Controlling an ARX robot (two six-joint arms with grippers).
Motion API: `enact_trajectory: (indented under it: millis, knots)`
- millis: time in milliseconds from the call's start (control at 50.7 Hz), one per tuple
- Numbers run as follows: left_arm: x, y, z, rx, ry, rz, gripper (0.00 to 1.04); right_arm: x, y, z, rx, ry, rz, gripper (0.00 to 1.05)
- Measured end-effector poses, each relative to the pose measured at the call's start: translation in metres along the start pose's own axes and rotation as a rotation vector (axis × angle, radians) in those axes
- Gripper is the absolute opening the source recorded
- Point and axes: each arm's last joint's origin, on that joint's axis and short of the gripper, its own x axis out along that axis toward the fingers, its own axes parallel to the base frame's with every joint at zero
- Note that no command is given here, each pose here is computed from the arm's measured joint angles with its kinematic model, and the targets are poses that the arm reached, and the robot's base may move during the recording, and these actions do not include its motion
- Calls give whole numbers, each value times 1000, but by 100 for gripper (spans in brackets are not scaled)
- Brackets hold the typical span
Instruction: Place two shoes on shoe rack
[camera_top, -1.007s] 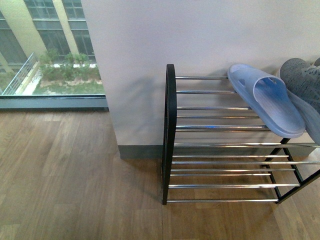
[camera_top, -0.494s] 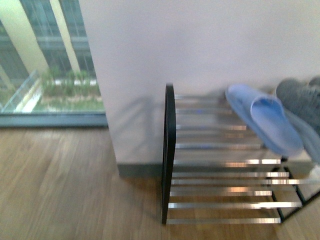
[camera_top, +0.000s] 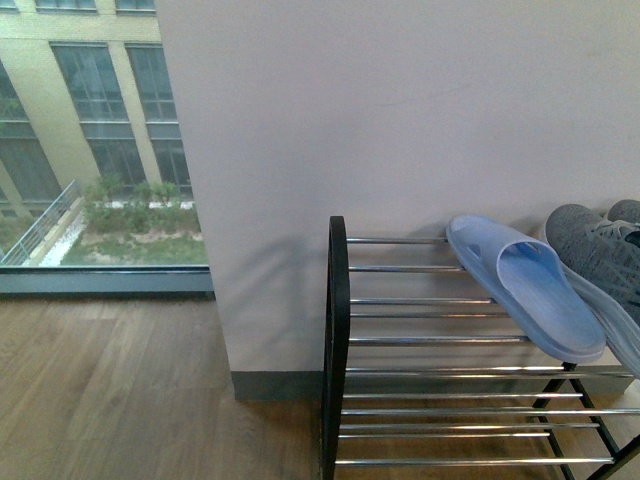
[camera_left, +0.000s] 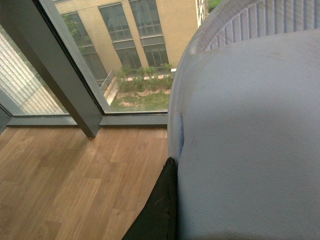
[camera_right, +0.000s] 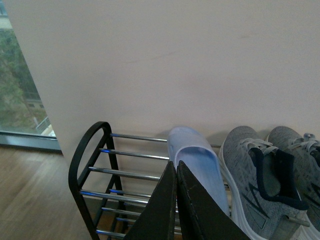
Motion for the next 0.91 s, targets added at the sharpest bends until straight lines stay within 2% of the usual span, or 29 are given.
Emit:
enact_trajectory:
  millis: [908]
  knots:
    - [0,0,0,0,0,0,2,-41,0,11,0,-35,0,2]
